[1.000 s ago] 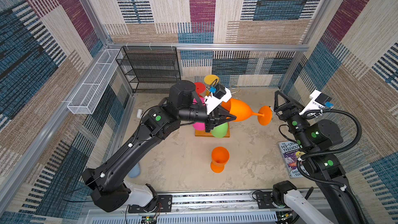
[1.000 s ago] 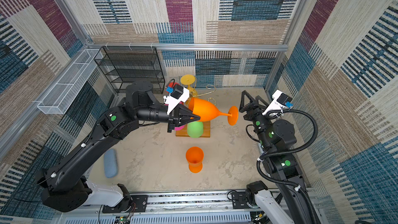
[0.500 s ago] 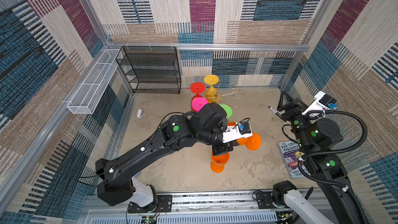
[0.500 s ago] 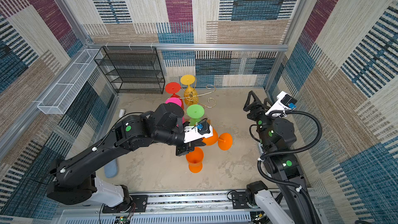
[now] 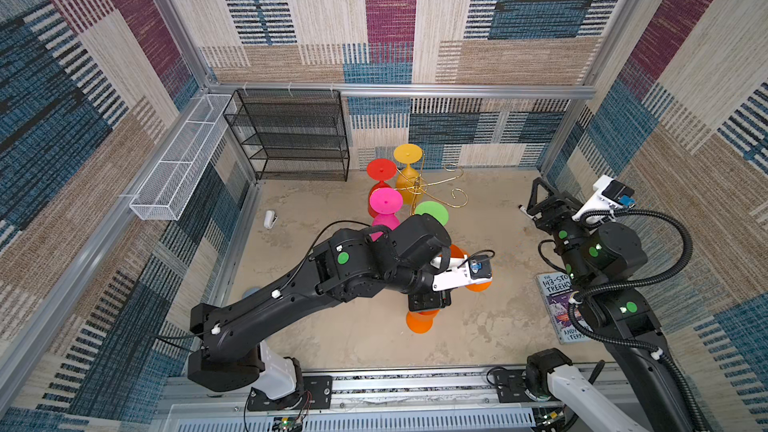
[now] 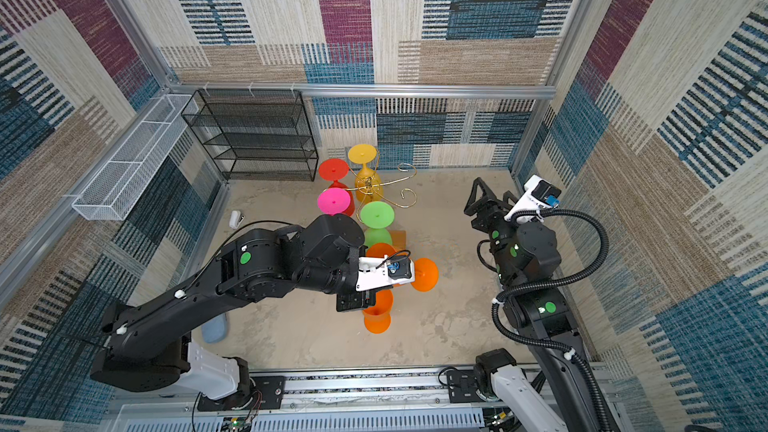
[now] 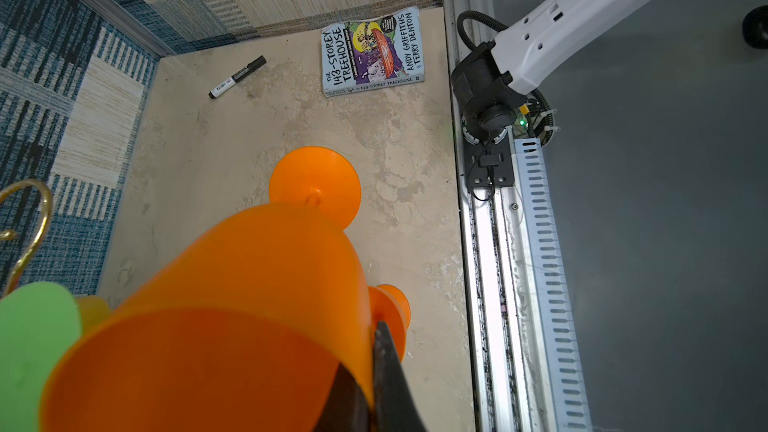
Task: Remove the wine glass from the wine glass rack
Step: 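Lower the orange glass with the left gripper toward the table near the robot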
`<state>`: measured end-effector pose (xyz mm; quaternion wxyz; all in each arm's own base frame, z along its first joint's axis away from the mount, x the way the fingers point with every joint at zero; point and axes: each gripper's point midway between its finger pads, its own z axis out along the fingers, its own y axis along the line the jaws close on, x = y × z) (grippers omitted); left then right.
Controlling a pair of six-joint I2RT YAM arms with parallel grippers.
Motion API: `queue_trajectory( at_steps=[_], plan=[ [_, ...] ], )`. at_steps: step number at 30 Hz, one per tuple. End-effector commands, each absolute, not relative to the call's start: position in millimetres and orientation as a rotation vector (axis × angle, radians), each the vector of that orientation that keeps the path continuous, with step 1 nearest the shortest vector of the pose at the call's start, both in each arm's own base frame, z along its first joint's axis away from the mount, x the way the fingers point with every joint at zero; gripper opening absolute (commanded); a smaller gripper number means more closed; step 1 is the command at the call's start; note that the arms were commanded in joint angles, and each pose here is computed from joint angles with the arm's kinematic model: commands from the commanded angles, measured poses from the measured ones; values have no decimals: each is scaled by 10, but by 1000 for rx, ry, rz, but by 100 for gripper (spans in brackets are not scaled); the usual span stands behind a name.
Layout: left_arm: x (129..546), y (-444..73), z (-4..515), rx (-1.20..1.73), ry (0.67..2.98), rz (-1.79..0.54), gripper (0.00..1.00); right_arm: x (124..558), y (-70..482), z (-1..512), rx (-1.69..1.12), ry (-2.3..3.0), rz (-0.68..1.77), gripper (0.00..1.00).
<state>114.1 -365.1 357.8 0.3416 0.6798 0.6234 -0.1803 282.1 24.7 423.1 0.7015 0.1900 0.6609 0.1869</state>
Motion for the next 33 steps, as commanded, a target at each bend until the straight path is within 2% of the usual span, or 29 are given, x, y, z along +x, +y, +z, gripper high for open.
queue_trajectory(
  at_steps=[1,20,33],
  plan=[
    [1140,-3626,3519,1824,1601,-409,0,2844,280,4212,410,1476,427,86],
    [909,-4098,2513,2255,1684,-227,0,3084,186,3832,427,1582,372,86],
    [1043,-4249,1793,2442,1799,-25,0,3142,89,3684,450,1605,370,86]
  ],
)
